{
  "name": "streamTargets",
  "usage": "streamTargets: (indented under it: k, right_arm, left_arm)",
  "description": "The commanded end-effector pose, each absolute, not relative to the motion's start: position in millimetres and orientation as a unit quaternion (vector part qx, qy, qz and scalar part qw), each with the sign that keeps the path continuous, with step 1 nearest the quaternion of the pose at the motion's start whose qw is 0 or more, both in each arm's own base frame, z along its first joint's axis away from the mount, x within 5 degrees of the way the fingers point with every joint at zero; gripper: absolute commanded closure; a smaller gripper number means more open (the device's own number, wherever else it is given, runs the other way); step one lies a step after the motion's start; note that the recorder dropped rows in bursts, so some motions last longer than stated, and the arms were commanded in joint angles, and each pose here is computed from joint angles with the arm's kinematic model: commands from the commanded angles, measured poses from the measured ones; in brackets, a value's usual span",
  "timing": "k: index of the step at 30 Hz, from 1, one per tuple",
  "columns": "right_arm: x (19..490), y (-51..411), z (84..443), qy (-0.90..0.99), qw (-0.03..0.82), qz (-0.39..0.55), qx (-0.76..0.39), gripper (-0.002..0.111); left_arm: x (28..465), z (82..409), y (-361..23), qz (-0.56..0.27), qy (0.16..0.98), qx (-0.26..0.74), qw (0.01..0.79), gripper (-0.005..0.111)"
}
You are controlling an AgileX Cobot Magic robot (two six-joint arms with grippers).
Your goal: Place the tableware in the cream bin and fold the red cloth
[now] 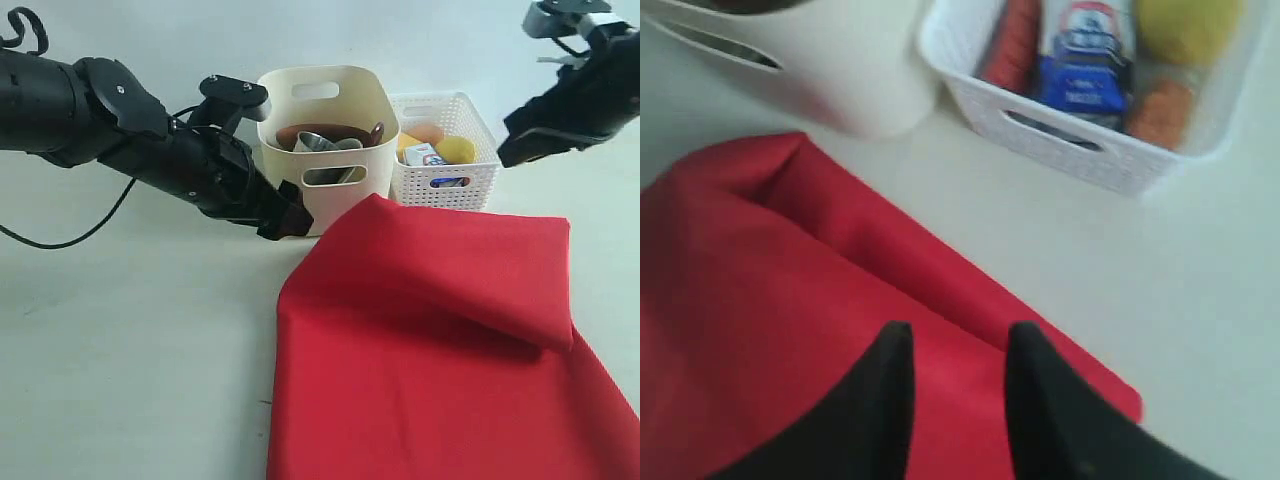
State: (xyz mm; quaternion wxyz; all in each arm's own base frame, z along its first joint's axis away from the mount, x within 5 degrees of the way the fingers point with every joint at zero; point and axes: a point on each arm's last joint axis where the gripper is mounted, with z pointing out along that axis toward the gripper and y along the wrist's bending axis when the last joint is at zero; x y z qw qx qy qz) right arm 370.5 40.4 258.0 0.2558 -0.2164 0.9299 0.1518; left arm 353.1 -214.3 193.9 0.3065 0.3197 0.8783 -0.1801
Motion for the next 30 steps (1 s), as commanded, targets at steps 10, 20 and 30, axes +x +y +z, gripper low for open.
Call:
streamTargets:
  k: [10, 20, 30]
  right_arm:
    - [417, 107, 180, 0.932, 0.135, 0.141, -0.306, 0.105]
    - [426, 132, 152, 0.903, 0.088, 0.284, -0.312, 0.105]
    - [435, 153, 166, 0.856, 0.146, 0.411, -0.277, 0.105]
  left_arm:
    - [347, 193, -216, -0.203, 0.887, 0.318, 0.269, 0.04]
    - [349, 193, -215, -0.199, 0.886, 0.312, 0.279, 0.04]
    - [350, 194, -215, -0.198, 0.886, 0.312, 0.28, 0.04]
